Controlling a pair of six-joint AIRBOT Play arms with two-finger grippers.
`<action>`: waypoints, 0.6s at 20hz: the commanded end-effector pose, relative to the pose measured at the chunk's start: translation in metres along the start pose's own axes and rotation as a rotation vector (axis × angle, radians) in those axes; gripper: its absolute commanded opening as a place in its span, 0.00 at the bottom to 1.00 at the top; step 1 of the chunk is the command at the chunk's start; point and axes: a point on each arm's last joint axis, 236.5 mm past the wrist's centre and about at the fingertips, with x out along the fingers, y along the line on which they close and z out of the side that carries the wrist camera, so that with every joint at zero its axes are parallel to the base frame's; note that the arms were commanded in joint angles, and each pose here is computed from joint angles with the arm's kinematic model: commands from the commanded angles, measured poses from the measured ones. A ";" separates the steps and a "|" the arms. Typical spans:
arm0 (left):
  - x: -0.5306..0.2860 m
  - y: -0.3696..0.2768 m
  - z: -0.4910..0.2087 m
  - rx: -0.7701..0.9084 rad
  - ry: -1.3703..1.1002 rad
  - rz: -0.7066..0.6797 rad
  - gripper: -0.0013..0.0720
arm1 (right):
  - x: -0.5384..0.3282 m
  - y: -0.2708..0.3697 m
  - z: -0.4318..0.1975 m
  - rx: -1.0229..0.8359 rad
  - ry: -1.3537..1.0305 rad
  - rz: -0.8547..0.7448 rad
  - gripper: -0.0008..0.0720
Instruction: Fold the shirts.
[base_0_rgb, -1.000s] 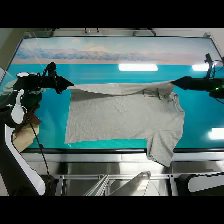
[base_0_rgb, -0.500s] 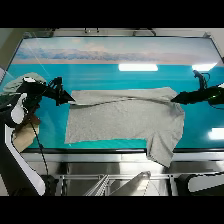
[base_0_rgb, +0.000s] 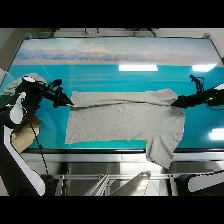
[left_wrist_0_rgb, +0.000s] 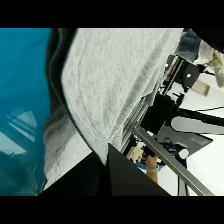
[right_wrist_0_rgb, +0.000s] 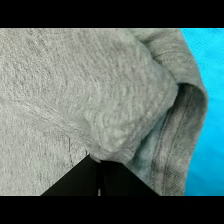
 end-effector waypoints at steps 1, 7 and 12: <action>-0.002 0.012 0.001 -0.010 0.008 0.086 0.21 | 0.000 0.001 -0.001 0.000 0.008 0.003 0.20; -0.060 -0.034 0.016 0.085 -0.145 0.167 0.76 | -0.062 0.002 0.004 0.017 -0.032 -0.148 0.52; -0.059 -0.047 -0.052 0.093 -0.151 0.123 0.76 | -0.096 0.008 -0.048 0.231 -0.078 -0.177 0.52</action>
